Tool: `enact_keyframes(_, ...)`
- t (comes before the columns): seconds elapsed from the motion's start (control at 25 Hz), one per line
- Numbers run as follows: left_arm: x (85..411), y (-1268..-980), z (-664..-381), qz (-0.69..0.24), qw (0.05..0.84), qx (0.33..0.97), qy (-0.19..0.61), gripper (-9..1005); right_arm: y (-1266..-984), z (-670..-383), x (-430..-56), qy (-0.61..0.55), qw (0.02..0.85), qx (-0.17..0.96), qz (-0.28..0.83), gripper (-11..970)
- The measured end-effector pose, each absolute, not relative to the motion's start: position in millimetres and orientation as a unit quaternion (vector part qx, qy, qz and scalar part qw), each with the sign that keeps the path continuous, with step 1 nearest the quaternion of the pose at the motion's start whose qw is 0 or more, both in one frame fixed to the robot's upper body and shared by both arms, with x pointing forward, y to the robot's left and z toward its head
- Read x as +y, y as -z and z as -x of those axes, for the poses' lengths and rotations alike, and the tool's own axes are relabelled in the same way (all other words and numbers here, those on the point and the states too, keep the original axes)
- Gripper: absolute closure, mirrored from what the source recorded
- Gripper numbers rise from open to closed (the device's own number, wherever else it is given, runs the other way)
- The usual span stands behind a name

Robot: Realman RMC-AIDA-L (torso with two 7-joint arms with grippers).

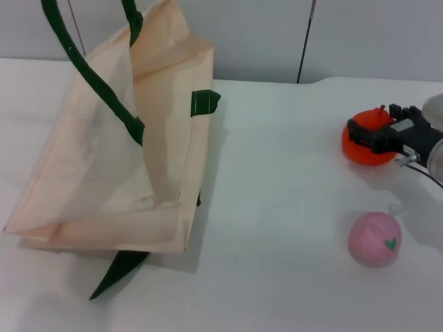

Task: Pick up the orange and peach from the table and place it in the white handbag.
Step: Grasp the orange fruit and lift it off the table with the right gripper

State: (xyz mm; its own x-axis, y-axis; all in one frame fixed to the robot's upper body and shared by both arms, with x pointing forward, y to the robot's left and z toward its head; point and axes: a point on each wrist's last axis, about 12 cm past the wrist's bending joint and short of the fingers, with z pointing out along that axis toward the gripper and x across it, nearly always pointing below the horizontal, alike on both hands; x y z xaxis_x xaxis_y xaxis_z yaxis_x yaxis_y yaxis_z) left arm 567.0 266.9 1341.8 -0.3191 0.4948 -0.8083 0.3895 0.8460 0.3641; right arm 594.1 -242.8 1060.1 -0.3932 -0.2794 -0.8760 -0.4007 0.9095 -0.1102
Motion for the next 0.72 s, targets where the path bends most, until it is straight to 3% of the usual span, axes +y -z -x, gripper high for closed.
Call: enact_keyframes(0.72,265,-1342,-568,-0.274,0.517,0.809,-0.05,875,-1040,-600,-248,-0.051,0.471,0.858,0.201,80)
